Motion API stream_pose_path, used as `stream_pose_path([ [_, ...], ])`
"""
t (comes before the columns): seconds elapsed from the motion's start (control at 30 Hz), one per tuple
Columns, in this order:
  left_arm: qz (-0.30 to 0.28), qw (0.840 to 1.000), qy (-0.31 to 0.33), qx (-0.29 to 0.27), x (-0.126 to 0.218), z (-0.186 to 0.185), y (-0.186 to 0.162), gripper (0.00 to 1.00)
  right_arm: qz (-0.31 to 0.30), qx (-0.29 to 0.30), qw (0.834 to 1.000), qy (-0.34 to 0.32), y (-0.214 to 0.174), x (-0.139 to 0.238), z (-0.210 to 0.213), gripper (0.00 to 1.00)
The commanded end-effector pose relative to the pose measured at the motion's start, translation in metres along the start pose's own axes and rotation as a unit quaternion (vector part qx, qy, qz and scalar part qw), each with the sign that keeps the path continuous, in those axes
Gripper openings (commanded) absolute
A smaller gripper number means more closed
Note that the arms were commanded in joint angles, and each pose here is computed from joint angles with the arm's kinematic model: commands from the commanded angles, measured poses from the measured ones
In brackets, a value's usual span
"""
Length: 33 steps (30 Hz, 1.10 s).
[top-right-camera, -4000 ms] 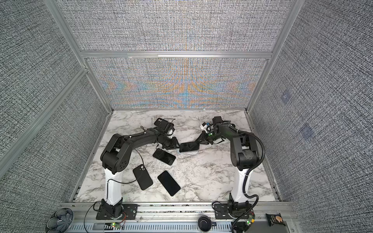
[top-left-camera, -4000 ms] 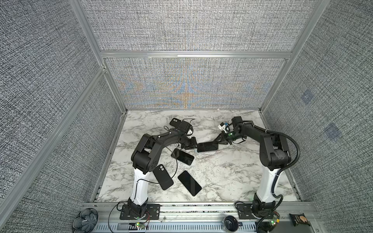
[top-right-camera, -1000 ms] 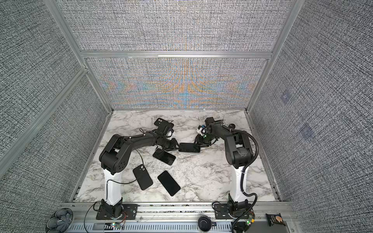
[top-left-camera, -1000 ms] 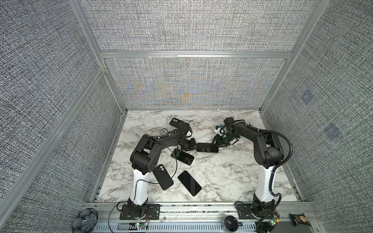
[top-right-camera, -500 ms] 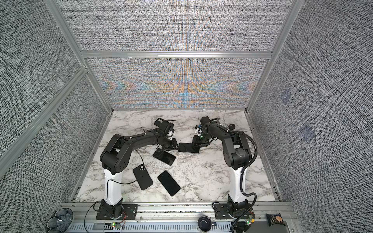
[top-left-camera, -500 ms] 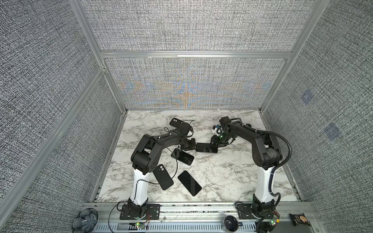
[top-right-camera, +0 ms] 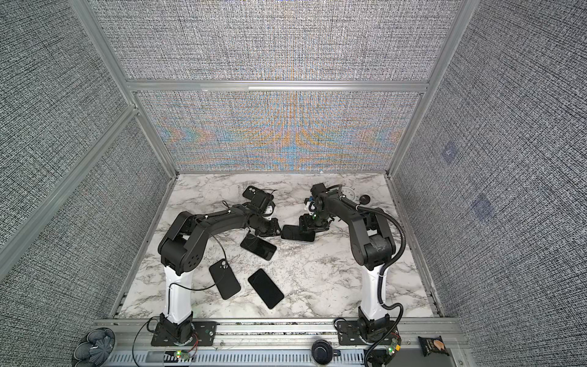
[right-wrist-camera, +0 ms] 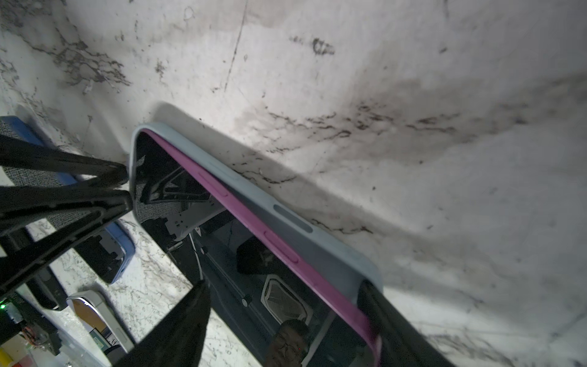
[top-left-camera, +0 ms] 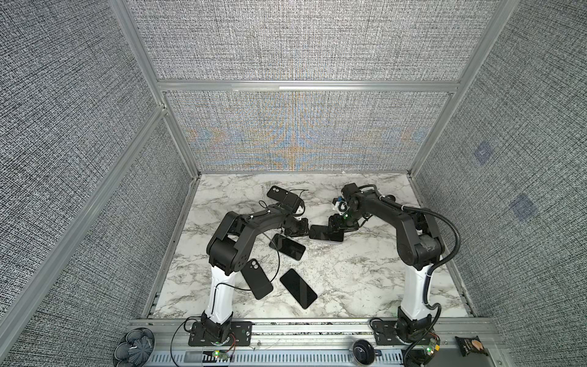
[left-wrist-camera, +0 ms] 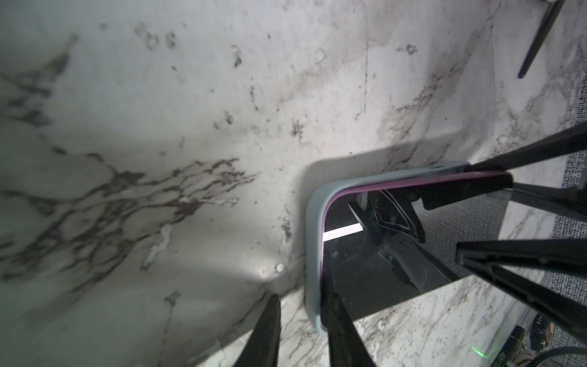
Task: Put the phone into the phone case
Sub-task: 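Open the right gripper and lift it off the cased phone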
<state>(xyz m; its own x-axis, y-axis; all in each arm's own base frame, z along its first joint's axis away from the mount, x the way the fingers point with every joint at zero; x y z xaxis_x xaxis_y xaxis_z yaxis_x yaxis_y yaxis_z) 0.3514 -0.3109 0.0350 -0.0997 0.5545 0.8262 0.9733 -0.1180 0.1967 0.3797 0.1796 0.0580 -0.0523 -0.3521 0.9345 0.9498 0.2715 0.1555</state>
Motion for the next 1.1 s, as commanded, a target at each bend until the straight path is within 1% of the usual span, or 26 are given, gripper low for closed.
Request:
stream_pose_path([
  [0.0,0.021,0.999,0.038,0.010,-0.006,0.019,-0.014,0.28,-0.001,0.006,1.000,-0.021,0.001,0.008,-0.003,0.81],
  [0.23,0.023,0.999,0.038,0.013,-0.008,0.021,-0.018,0.28,-0.005,0.008,0.999,-0.032,0.003,0.011,-0.003,0.95],
  [0.4,0.018,0.999,0.037,0.011,-0.003,0.019,-0.017,0.28,-0.017,0.009,0.999,-0.050,0.002,0.023,-0.004,0.95],
  [0.47,0.013,0.999,0.033,0.008,0.002,0.015,-0.015,0.28,-0.034,0.008,0.998,-0.057,-0.001,0.034,-0.003,0.91],
  [0.53,0.005,1.000,0.026,0.004,0.009,0.009,-0.012,0.28,-0.049,0.003,0.997,-0.063,-0.007,0.044,-0.003,0.84],
  [0.6,-0.004,1.000,0.015,-0.001,0.015,0.002,-0.009,0.30,-0.065,-0.003,0.996,-0.064,-0.014,0.050,-0.002,0.79],
  [0.77,-0.017,1.000,-0.018,-0.003,0.024,-0.013,-0.003,0.40,-0.100,-0.033,0.993,-0.054,-0.040,0.051,-0.002,0.69],
  [0.93,-0.020,0.999,-0.048,0.001,0.024,-0.024,0.000,0.48,-0.126,-0.046,0.990,-0.038,-0.051,0.049,0.000,0.63],
  [1.07,-0.019,0.998,-0.064,-0.002,0.028,-0.034,0.005,0.54,-0.127,-0.052,0.990,-0.036,-0.056,0.043,-0.002,0.59],
])
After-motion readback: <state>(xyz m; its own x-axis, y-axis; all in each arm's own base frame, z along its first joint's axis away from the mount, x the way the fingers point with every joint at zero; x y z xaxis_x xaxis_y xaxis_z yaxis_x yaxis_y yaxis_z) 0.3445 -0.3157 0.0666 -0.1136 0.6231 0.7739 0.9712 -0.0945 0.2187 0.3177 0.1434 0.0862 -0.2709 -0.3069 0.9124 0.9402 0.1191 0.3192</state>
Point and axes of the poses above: each gripper's point midway between its finger pads, its own x axis back along the fingers, its own z axis along the line the jaws close on, y = z × x, the point moved 2 cm from there along x, back along the fingers, and after that the axes turned 2 degrees about x, right-handed, at the moved point
